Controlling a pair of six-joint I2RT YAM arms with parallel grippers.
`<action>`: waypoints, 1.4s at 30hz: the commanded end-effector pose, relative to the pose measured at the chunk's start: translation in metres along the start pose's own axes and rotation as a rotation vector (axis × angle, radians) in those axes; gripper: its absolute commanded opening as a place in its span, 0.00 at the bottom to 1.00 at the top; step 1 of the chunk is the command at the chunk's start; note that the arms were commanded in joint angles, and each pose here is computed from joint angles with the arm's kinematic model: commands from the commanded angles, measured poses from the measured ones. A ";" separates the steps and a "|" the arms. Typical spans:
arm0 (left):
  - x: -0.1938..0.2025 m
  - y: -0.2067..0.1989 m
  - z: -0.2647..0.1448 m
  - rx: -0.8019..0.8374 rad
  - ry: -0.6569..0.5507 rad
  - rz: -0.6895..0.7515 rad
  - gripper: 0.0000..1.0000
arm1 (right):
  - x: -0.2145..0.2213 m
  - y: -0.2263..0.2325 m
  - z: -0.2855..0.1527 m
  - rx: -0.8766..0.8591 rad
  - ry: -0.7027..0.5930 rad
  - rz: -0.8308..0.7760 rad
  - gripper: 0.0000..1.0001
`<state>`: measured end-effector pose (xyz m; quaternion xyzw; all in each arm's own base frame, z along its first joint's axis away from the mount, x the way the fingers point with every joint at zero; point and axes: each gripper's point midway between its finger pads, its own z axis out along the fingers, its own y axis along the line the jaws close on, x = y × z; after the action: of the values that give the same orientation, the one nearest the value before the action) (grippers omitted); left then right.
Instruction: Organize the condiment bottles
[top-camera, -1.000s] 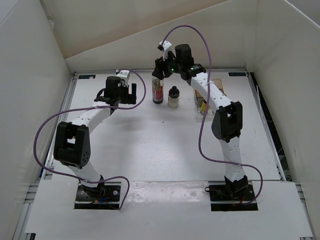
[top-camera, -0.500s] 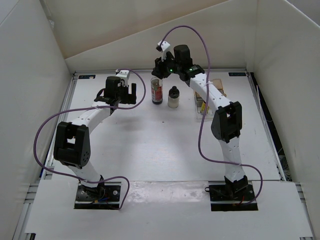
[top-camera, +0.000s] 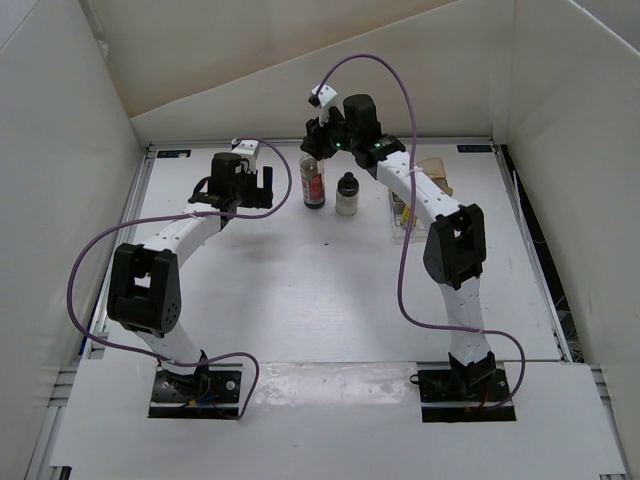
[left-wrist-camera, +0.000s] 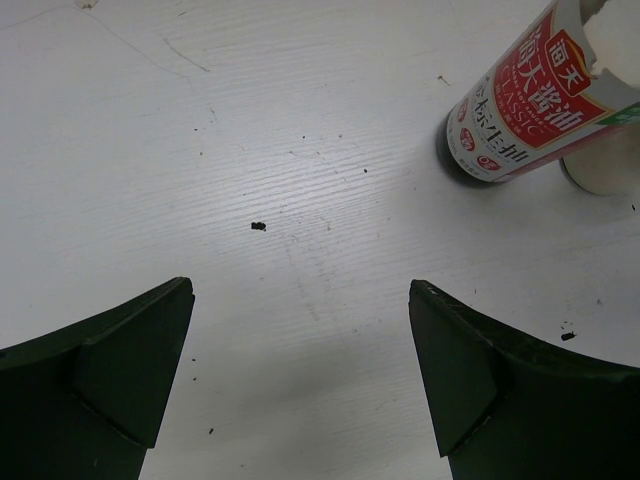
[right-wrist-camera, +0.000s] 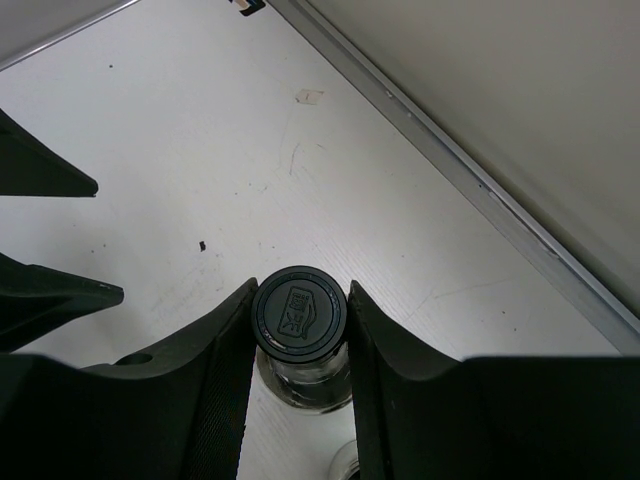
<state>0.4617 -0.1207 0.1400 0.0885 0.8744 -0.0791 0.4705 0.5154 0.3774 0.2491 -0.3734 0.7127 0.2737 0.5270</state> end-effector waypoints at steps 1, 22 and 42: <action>-0.021 -0.001 -0.007 0.015 -0.053 -0.007 1.00 | -0.042 -0.007 -0.016 0.055 -0.095 -0.074 0.00; -0.026 -0.003 -0.009 0.019 -0.063 -0.014 1.00 | -0.084 -0.026 -0.036 0.107 -0.178 -0.107 0.00; -0.023 -0.001 -0.008 0.010 -0.055 -0.008 1.00 | -0.138 -0.030 -0.087 0.160 -0.303 -0.152 0.00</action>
<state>0.4616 -0.1212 0.1401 0.0890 0.8743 -0.0803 0.4703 0.5309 0.3426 0.2720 -0.3497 0.7202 0.2358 0.5507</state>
